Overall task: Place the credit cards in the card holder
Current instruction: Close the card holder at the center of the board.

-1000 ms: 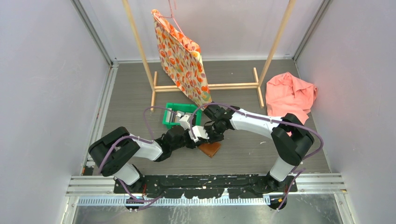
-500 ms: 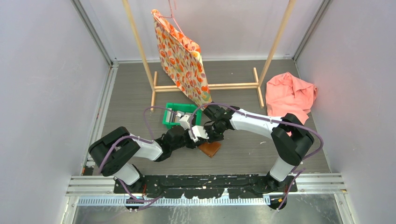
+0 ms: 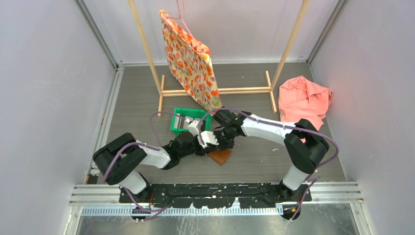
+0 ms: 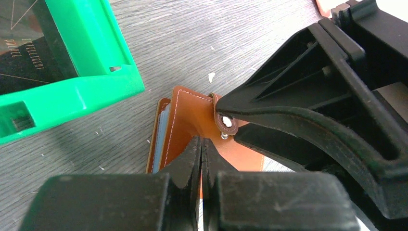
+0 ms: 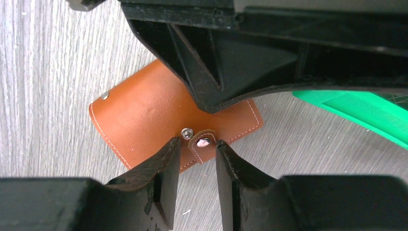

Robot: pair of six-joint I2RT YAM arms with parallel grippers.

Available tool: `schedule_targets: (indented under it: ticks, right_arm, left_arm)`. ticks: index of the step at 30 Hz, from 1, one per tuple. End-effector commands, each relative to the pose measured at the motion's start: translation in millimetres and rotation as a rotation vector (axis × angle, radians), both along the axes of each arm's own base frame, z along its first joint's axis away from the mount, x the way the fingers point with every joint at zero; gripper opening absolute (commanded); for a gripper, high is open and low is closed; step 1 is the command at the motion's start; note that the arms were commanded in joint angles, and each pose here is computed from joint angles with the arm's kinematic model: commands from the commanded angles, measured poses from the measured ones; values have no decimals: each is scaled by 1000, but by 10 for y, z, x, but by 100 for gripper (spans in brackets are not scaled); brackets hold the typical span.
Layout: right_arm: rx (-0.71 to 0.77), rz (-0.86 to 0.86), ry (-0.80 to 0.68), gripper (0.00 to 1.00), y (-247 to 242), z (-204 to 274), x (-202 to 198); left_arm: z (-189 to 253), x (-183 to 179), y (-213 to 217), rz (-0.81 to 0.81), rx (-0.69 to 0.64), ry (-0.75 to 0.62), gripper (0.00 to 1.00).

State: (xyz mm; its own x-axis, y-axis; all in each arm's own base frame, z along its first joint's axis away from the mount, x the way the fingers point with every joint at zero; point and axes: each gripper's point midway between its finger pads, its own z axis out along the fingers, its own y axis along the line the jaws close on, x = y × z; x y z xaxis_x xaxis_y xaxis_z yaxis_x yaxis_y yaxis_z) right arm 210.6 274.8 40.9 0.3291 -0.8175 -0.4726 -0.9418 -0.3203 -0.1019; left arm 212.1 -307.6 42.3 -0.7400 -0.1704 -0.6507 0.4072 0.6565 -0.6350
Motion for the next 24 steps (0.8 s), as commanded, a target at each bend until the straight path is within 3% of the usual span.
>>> schedule_targets:
  ticks: [1, 24]
  right_arm:
    - [34, -25, -37, 38, 75, 50, 101]
    - [32, 34, 2, 1, 29, 181, -39]
  left_arm:
    - [-75, 7, 27, 5, 18, 8, 1]
    - [-86, 10, 18, 2, 21, 11, 1]
